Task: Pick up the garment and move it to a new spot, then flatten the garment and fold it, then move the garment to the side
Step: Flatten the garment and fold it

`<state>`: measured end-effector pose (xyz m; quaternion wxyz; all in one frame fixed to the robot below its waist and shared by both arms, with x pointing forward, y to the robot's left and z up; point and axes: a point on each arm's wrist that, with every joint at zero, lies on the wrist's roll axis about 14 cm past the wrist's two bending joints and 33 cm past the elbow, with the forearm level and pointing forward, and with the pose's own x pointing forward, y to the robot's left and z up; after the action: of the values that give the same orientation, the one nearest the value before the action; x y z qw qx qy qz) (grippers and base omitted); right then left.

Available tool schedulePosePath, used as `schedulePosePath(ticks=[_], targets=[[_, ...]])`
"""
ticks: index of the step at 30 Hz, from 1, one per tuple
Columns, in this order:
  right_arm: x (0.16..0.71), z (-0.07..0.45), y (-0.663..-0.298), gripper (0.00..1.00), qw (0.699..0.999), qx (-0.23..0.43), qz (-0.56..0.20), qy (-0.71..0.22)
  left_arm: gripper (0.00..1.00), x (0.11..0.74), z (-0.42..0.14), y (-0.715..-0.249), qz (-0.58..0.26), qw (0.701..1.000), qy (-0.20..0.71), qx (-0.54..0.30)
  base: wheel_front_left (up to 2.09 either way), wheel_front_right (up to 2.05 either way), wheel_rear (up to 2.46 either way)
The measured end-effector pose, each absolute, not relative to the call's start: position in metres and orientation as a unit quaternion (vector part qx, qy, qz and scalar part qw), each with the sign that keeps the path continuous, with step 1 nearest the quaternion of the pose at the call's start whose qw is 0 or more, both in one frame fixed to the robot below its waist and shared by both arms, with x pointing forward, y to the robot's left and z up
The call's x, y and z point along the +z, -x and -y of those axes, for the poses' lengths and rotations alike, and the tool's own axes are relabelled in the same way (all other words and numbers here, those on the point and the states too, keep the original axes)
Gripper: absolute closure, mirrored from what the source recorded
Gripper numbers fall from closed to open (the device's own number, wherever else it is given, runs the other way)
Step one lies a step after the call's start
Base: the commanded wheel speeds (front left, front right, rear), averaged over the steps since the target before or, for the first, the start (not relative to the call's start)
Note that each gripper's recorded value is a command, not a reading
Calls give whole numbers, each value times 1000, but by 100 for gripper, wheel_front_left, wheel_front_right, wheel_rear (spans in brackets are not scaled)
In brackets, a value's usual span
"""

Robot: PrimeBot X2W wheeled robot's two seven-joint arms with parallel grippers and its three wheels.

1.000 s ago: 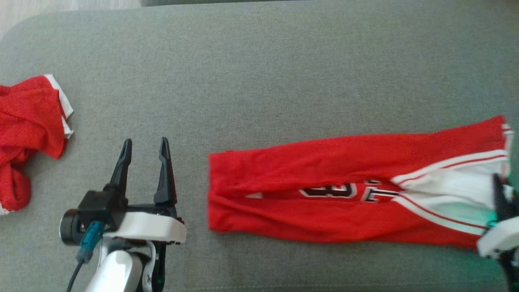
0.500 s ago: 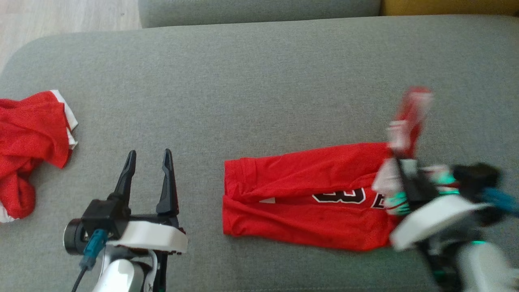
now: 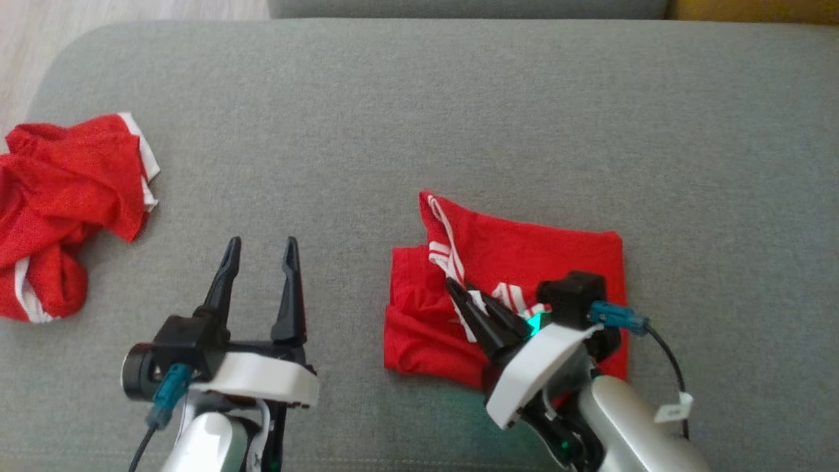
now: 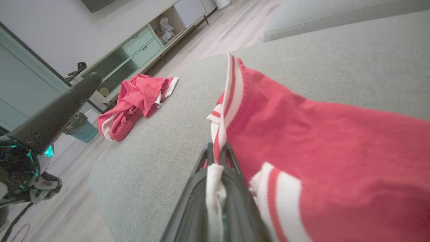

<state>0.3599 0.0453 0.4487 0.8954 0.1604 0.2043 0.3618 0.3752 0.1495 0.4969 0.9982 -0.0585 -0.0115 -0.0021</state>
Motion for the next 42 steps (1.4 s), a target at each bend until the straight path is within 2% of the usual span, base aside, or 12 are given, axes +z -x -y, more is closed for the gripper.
schedulePosePath(ticks=[2,3,4,16,19,22,26,31,42], targets=[[435,-54,-360,100,887,370,-221,-164,0,495,-149,-378,10,998,58,0,0,0,0],[434,-54,-363,31,887,369,-219,-168,0,494,-149,-379,9,998,58,1,0,0,0],[433,-54,-366,0,888,366,-216,-174,0,493,-150,-380,7,998,58,1,0,0,0],[518,-68,-387,0,893,401,-37,-202,0,487,-140,-386,-1,998,53,-15,0,0,0],[541,-41,-407,0,913,364,19,-185,0,489,-137,-387,3,998,52,-20,0,0,0],[548,10,-427,0,942,298,53,-145,0,491,-137,-388,7,998,51,-21,0,0,0],[518,81,-426,0,974,206,20,-93,0,493,-139,-390,11,999,45,-23,0,0,0],[501,133,-407,0,989,136,-14,-60,0,496,-143,-387,15,999,38,-20,0,0,0],[499,154,-375,0,993,94,-40,-53,0,492,-147,-369,5,999,32,-14,0,0,0]])
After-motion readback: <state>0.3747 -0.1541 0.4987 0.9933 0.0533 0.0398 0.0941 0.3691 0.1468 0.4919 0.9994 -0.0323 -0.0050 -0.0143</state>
